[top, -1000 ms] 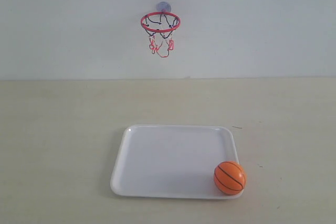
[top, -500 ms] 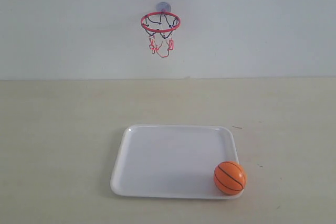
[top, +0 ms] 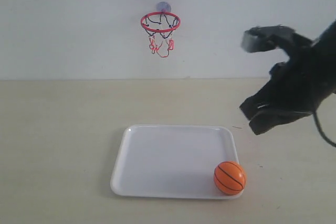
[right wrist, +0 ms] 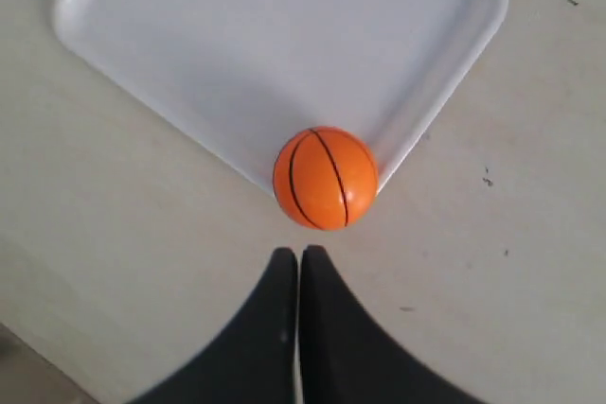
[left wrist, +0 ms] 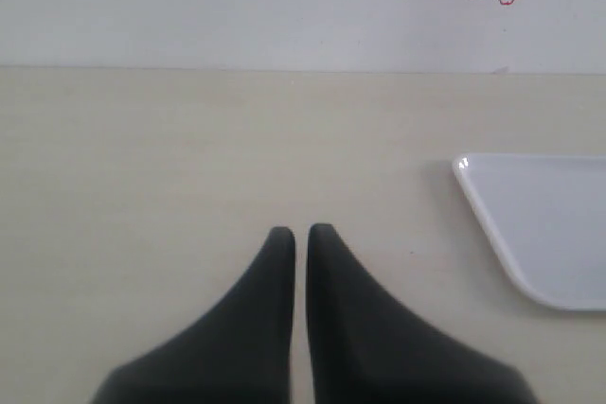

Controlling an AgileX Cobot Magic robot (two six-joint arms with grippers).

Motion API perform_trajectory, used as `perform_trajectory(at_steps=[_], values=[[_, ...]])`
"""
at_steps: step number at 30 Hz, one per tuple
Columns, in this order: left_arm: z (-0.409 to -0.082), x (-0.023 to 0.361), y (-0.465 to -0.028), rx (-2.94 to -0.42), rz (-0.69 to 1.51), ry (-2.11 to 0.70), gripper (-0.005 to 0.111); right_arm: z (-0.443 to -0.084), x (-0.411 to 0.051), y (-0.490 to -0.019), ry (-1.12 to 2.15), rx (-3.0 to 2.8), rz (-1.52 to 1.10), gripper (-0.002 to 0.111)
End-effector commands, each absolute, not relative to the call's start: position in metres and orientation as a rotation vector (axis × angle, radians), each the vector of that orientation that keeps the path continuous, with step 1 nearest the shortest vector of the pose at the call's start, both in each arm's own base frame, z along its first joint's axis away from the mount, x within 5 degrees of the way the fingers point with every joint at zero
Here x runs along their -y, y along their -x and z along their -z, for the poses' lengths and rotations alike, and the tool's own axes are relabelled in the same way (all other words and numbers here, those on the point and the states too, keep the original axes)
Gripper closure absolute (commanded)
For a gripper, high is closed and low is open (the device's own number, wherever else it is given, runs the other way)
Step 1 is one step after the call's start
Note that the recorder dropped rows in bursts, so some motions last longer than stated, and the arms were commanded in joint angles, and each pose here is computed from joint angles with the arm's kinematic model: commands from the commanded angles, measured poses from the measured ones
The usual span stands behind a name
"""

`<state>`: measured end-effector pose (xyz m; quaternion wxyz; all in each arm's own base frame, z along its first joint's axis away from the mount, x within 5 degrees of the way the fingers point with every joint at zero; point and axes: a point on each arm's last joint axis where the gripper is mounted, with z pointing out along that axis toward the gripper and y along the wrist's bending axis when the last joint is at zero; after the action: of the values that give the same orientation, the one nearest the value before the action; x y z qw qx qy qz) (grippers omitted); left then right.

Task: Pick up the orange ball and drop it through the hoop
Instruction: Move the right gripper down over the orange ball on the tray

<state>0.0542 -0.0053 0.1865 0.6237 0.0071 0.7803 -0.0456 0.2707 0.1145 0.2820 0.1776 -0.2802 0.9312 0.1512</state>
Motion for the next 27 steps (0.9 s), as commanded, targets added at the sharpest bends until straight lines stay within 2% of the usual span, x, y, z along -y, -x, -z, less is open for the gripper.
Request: perform_trajectory(at_steps=[1, 4, 8, 10, 13, 23, 27], values=[[-0.186, 0.005, -0.054, -1.789, 0.111, -0.011, 0.103, -0.268, -0.146, -0.282, 1.027, -2.723, -0.102, 0.107], [-0.186, 0.005, -0.054, -1.789, 0.111, -0.011, 0.103, -0.257, -0.166, -0.283, 1.090, -2.748, -0.019, 0.096], [-0.186, 0.005, -0.054, -1.789, 0.111, -0.011, 0.103, -0.241, -0.181, -0.283, 1.089, -2.801, -0.025, 0.061], [-0.186, 0.005, -0.054, -1.789, 0.111, -0.011, 0.103, -0.236, -0.182, -0.285, 1.015, -2.834, -0.031, 0.049], [-0.186, 0.005, -0.054, -1.789, 0.111, -0.011, 0.103, -0.230, -0.184, -0.290, 0.862, -2.876, -0.042, 0.049], [-0.186, 0.005, -0.054, -1.789, 0.111, -0.011, 0.103, -0.215, -0.193, -0.302, 0.649, -2.869, -0.106, 0.048], [-0.186, 0.005, -0.054, -1.789, 0.111, -0.011, 0.103, -0.209, -0.193, -0.303, 0.621, -2.894, -0.088, 0.037]])
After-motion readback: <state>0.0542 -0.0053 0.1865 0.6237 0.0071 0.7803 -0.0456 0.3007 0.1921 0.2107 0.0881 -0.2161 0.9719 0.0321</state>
